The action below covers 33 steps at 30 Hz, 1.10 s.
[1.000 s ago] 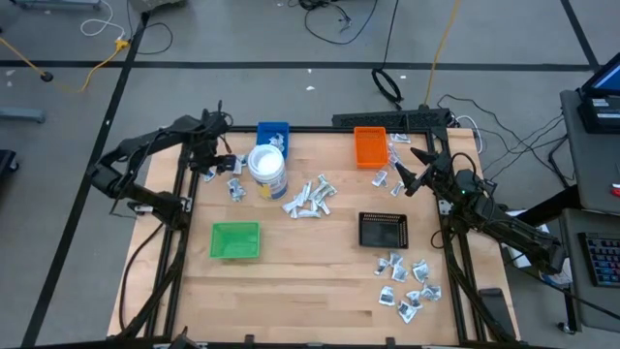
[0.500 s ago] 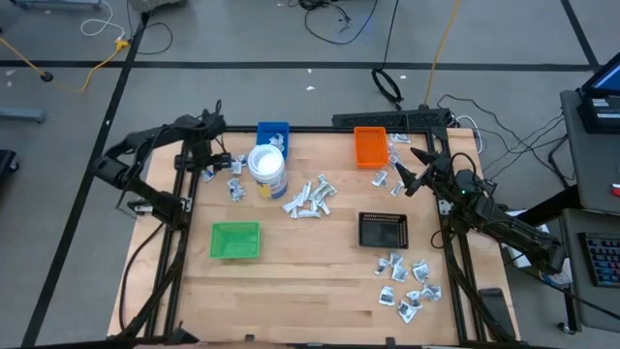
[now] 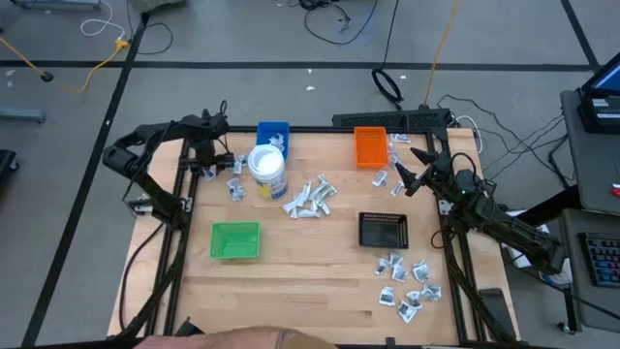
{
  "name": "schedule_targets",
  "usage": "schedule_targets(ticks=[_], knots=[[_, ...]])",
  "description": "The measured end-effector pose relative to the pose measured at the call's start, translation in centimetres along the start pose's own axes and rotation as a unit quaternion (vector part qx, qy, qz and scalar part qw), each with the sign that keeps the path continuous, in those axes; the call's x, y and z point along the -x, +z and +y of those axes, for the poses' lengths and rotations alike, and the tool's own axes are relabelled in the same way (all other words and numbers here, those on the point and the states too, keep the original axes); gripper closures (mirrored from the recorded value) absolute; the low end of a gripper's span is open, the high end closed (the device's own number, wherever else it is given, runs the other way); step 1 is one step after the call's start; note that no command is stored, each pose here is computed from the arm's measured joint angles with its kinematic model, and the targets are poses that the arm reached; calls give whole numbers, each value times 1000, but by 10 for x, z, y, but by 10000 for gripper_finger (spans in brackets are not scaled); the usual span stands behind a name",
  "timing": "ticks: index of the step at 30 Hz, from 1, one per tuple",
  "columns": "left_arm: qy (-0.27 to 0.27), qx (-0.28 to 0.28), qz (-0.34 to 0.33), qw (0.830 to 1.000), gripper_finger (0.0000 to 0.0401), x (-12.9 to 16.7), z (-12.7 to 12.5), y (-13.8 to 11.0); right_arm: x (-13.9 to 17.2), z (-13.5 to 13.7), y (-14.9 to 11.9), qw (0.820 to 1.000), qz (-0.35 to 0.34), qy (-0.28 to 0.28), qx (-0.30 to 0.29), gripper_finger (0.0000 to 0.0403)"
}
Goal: Pick & Place First Aid Supplies
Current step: Put the blue alcohol pad into the blue bin
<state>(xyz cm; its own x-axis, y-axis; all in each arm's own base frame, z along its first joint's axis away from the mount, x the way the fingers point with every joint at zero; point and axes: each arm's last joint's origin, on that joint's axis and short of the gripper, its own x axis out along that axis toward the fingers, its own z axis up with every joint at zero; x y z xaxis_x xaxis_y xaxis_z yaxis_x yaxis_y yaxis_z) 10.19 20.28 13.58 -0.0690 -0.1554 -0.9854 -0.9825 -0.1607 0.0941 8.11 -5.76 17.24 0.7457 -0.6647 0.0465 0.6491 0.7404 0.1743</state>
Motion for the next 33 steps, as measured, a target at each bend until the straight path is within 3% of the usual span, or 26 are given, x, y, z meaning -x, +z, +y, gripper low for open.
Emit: schedule_targets(ticks=[5, 14, 21, 33], knots=[[-7, -16, 2, 1000, 220, 0, -1, 0, 0, 0, 0, 1000, 0, 0, 0, 9], [-23, -34, 6, 999, 386, -1, -4, -1, 0, 0, 0, 1000, 0, 0, 0, 9], [-22, -28, 9, 999, 397, 7, -3, -1, 0, 0, 0, 1000, 0, 0, 0, 9], [-31, -5, -17, 999, 398, 71, -2, 8, 0, 0, 0, 1000, 0, 0, 0, 9]])
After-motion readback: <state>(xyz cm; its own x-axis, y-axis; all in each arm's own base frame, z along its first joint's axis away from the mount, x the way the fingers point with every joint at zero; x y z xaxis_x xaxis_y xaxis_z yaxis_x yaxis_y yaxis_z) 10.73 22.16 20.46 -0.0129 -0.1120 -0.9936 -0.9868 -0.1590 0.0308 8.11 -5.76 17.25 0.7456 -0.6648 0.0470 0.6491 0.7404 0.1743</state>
